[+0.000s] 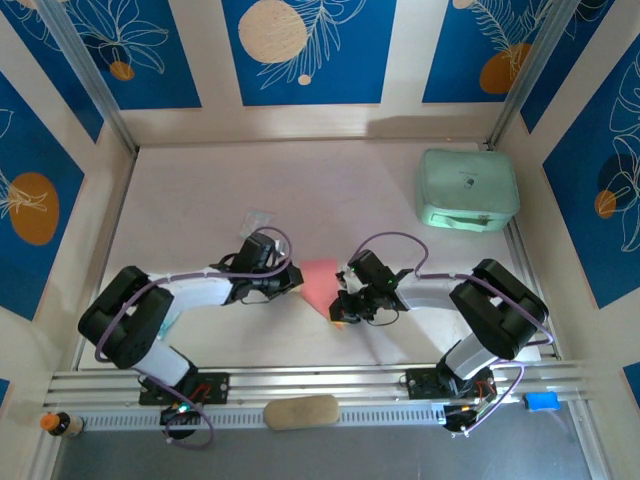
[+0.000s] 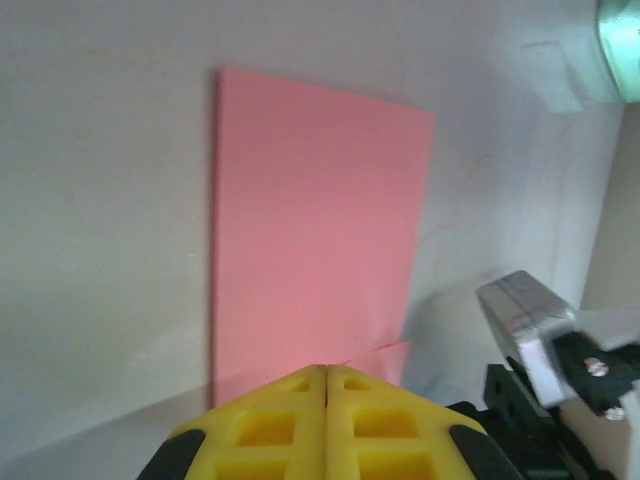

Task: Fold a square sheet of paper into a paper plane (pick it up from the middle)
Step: Third fold the triangle at the center of the table, then fourth fold the wing at the center of the table.

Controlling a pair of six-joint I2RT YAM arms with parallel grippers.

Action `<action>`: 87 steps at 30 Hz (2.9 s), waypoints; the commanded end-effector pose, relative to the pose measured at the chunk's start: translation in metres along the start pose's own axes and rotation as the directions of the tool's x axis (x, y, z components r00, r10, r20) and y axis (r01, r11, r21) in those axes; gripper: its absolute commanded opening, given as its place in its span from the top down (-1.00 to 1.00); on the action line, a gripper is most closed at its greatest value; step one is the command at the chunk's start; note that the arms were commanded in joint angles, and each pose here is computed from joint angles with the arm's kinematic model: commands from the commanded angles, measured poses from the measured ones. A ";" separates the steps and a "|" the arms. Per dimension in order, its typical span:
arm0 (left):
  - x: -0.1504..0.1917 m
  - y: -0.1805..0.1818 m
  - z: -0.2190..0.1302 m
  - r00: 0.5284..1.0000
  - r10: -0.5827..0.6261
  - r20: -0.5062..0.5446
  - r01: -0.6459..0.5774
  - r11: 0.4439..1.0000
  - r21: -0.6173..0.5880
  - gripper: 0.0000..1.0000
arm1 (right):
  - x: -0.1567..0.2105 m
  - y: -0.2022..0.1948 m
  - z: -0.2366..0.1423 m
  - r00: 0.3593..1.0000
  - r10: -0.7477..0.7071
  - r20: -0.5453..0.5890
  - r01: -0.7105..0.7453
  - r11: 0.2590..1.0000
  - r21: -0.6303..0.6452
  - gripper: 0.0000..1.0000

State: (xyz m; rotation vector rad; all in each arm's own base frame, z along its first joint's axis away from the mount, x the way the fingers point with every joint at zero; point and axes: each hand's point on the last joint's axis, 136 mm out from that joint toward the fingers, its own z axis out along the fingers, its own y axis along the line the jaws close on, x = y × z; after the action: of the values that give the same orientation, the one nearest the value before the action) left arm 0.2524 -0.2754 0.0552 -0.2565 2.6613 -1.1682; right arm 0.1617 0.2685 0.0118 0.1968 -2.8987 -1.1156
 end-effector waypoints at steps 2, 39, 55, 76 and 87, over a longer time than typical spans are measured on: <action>0.017 -0.022 0.011 0.996 0.070 -0.060 -0.067 0.997 0.049 0.93 | 0.024 -0.041 0.002 0.994 0.095 -0.055 -0.087 0.987 0.137 1.00; 0.045 0.046 0.036 0.991 -0.010 -0.136 -0.008 0.991 -0.136 1.00 | 0.009 0.001 0.006 0.994 -0.086 -0.067 0.088 0.996 0.027 0.93; 0.043 0.046 0.037 0.991 -0.023 -0.130 0.006 0.991 -0.131 1.00 | 0.038 -0.029 -0.020 1.000 0.024 0.013 -0.024 0.999 0.023 0.91; 0.028 0.014 0.023 0.997 -0.032 0.072 0.038 0.996 -0.078 0.76 | -0.046 -0.004 -0.044 0.986 -0.045 0.161 0.037 0.998 0.053 0.33; 0.017 -0.002 0.001 0.996 0.057 0.074 -0.051 0.996 -0.078 0.40 | -0.053 0.008 -0.035 0.990 -0.054 0.132 0.056 0.998 -0.013 0.36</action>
State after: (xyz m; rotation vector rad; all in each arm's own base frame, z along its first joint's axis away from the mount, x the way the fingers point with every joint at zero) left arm 0.2348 -0.2896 0.0527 -0.2513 2.6224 -1.0616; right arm 0.2105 0.2472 0.0337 0.1533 -3.0442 -1.1191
